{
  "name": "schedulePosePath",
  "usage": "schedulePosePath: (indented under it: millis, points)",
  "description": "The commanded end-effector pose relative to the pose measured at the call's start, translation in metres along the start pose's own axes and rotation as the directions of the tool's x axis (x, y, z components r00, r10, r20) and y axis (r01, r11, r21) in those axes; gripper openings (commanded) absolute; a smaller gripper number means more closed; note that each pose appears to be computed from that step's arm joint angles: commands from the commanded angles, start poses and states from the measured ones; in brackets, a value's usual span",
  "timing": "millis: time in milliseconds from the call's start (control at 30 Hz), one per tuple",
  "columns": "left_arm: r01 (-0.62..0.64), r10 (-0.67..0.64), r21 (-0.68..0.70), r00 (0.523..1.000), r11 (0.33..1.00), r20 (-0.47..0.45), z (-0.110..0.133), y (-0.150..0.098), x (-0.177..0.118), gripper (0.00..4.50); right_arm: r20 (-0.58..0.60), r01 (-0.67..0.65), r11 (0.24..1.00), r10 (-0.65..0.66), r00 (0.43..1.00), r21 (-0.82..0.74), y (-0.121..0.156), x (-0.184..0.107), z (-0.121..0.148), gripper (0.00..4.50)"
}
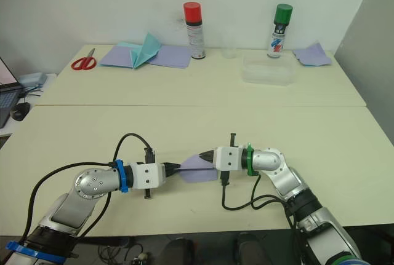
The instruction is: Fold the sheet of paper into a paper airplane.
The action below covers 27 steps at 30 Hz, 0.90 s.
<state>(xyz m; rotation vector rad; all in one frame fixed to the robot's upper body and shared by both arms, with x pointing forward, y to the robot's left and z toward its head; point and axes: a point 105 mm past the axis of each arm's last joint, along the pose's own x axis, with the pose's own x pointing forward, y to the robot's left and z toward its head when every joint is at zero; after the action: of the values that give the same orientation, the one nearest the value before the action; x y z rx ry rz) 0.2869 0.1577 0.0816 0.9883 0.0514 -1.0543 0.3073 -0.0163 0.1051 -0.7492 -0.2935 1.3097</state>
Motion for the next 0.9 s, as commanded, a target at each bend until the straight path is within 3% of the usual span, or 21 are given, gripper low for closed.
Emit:
schedulePosePath:
  millis: [33,233,333,467,900]
  points:
    - [-0.004,0.004,0.004,1.000,1.000,0.000,0.002,0.004,-0.008,1.73,0.051,0.037,0.999,-0.036,0.998,-0.031,-0.013,0.000,0.016,0.00]
    - [-0.031,0.038,-0.110,0.998,0.993,0.060,0.016,0.016,-0.029,3.54,0.074,0.031,0.999,-0.030,0.997,-0.012,-0.011,0.008,0.024,0.00]
    - [-0.005,0.030,-0.175,0.990,0.985,0.138,0.029,0.019,-0.045,4.43,0.077,0.008,1.000,-0.009,0.997,0.006,-0.007,0.015,0.025,0.00]
    - [0.018,0.051,-0.310,0.976,0.951,0.212,0.036,0.021,-0.060,4.47,0.073,-0.045,0.997,0.040,0.997,0.066,0.006,0.023,0.025,0.00]
    - [0.002,0.068,-0.379,0.983,0.925,0.172,0.024,0.005,-0.064,4.47,-0.019,-0.108,0.979,0.113,0.993,0.175,0.026,0.023,0.007,0.00]
